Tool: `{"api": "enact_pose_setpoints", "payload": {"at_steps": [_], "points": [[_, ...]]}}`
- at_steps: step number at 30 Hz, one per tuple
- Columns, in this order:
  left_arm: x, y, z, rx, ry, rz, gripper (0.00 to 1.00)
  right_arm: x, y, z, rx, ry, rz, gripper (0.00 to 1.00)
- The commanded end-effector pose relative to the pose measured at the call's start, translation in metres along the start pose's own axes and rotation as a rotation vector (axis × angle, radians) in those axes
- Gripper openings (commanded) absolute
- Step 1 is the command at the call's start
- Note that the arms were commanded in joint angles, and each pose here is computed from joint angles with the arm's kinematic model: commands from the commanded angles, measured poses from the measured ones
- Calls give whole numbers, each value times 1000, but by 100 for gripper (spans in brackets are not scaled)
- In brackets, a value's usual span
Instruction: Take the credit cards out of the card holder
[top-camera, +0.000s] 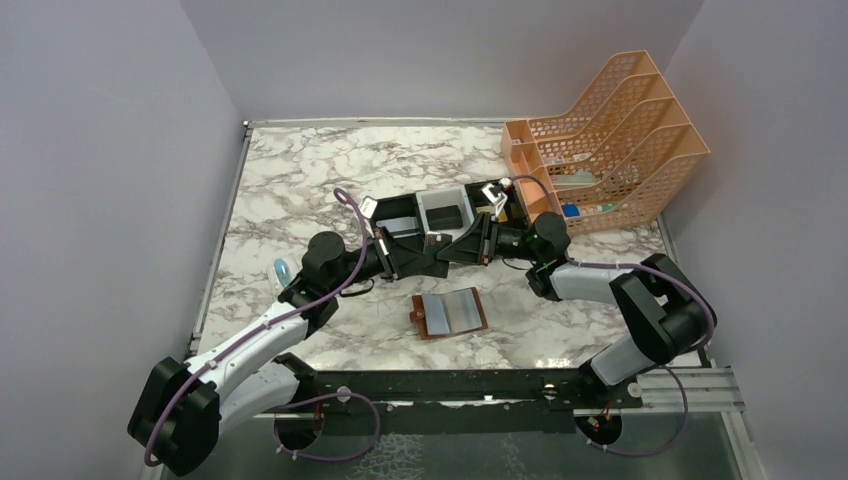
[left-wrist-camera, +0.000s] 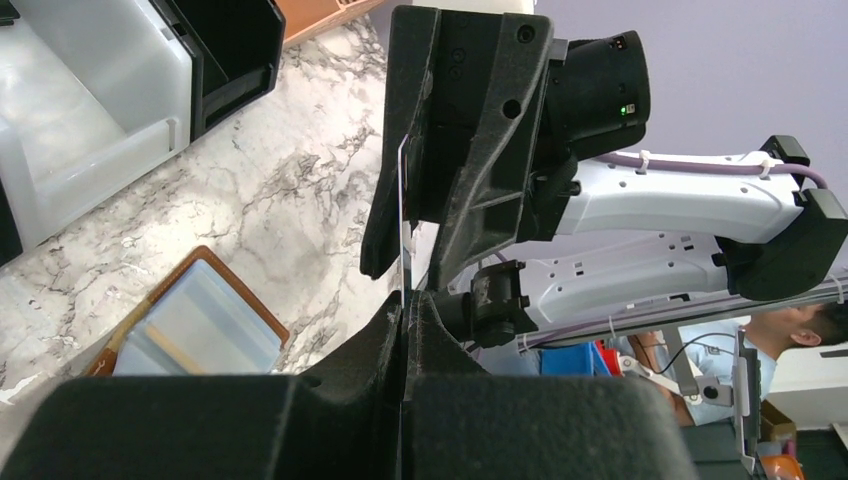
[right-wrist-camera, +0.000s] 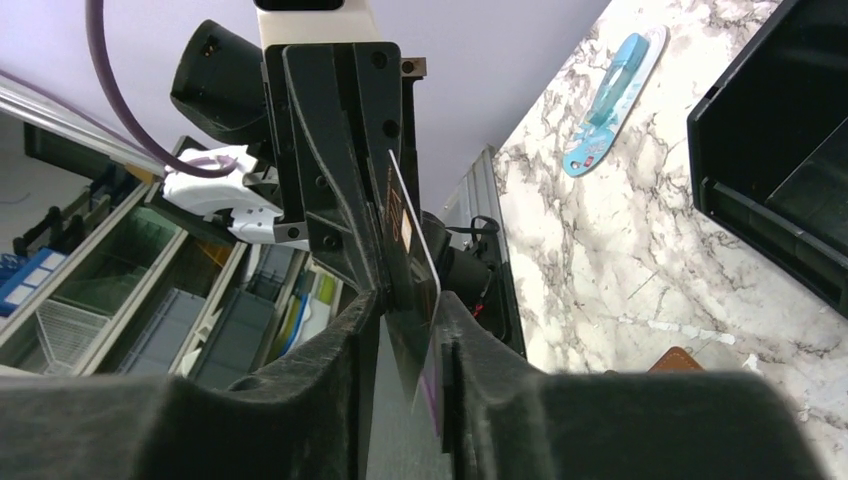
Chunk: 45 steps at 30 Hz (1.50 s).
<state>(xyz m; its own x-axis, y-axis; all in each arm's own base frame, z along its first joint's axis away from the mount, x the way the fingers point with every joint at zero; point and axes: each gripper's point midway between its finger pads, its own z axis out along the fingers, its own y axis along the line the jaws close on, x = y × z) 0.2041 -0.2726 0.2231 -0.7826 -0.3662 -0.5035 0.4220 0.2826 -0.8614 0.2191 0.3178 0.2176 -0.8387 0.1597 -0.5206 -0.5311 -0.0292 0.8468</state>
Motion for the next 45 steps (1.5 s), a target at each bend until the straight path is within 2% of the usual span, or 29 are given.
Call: {"api": "enact_pose_setpoints", "payload": {"at_steps": [1, 3, 12, 19, 26, 27, 33, 38, 39, 42, 45], "points": [[-3, -11, -1, 51, -2, 15, 0, -5, 12, 3, -67, 2, -33, 22], [-2, -10, -1, 48, -1, 11, 0, -5, 10, 3, -68, 8, -29, 19], [-5, -10, 0, 47, -12, 11, 0, -6, 7, -3, -60, -7, -18, 17], [-4, -10, -2, 47, -15, 3, 0, -7, 12, -7, -90, -8, -25, 2], [-7, -11, -3, 47, -32, 5, 0, -4, 18, -9, -105, 17, -46, 1], [-8, -13, -3, 49, -36, 7, 3, -4, 18, -9, -99, 11, -43, 1], [-7, -8, -5, 35, -48, -1, 37, -9, 7, -9, -19, -22, -49, 1], [0, 8, -12, -26, -58, -17, 78, -15, -6, -10, 89, -42, -81, 1], [1, 13, -13, -51, -59, -16, 84, -18, -8, -11, 117, -50, -101, 1], [1, 29, -20, -161, -56, 7, 96, -29, -13, -16, 222, -84, -172, 1], [-3, 45, -32, -305, -61, 56, 99, -41, -21, -25, 343, -123, -251, 1]]}}
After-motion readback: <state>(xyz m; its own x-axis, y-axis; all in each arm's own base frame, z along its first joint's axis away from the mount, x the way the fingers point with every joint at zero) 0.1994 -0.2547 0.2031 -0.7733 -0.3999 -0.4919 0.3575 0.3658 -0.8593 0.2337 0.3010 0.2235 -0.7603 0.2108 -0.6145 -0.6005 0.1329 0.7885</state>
